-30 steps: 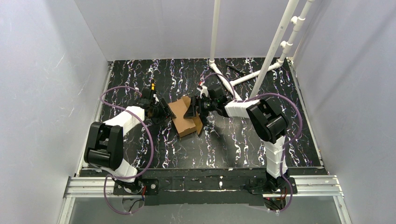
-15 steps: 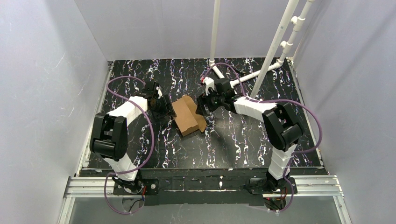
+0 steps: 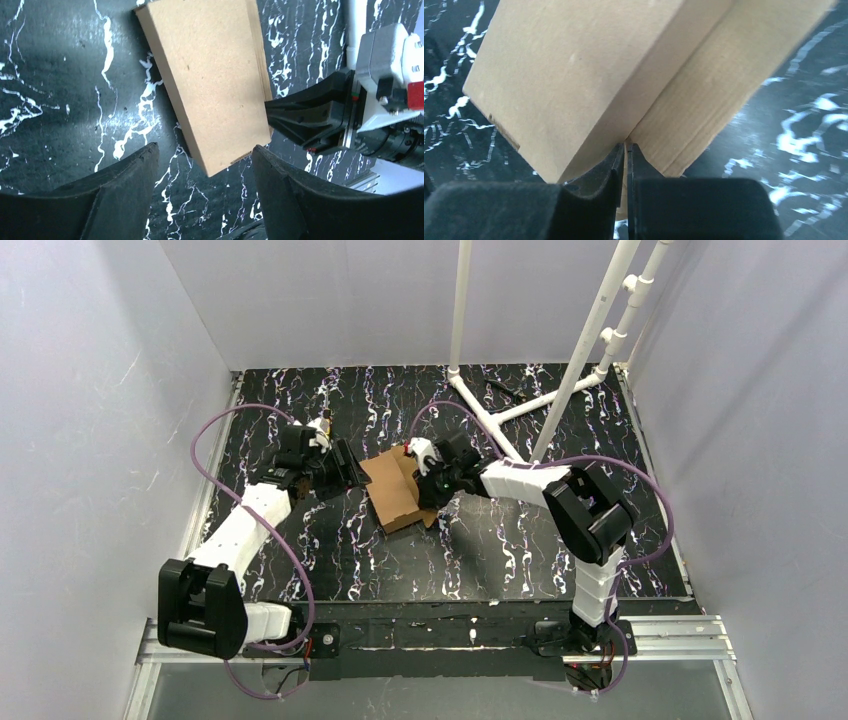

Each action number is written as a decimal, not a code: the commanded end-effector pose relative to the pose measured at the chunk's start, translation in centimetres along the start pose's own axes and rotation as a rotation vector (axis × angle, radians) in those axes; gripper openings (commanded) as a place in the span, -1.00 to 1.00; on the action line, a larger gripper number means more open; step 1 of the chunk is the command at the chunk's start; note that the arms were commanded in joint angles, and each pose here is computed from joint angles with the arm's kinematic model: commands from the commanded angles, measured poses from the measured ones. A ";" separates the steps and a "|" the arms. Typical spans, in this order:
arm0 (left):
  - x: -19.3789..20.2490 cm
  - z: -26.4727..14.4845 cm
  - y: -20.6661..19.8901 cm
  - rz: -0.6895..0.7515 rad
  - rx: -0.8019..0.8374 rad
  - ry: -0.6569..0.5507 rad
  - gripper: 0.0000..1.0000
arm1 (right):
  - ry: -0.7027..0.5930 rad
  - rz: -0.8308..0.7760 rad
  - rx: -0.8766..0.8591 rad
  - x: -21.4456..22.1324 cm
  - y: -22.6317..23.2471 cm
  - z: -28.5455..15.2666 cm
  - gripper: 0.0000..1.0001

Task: Fold the paper box

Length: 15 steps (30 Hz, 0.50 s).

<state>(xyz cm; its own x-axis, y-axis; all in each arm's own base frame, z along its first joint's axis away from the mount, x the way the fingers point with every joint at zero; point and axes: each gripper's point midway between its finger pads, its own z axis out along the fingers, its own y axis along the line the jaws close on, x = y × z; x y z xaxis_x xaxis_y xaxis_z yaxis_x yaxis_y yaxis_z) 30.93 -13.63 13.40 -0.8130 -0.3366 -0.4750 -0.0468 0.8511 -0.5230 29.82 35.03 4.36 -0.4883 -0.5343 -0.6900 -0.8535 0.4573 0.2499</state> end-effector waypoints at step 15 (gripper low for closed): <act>0.4 0.0 -0.7 0.163 0.078 0.111 0.22 | 0.042 -0.311 -0.069 -1.1 4.1 -2.0 -0.58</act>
<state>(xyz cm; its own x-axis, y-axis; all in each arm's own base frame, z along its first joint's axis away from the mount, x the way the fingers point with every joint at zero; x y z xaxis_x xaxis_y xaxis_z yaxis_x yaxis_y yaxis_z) 29.59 -13.68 11.86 -0.8636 -0.2534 -0.4358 0.0056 0.8597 -0.5108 23.02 38.67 3.25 -0.3819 -0.6499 -0.6571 -0.9237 0.2928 0.2472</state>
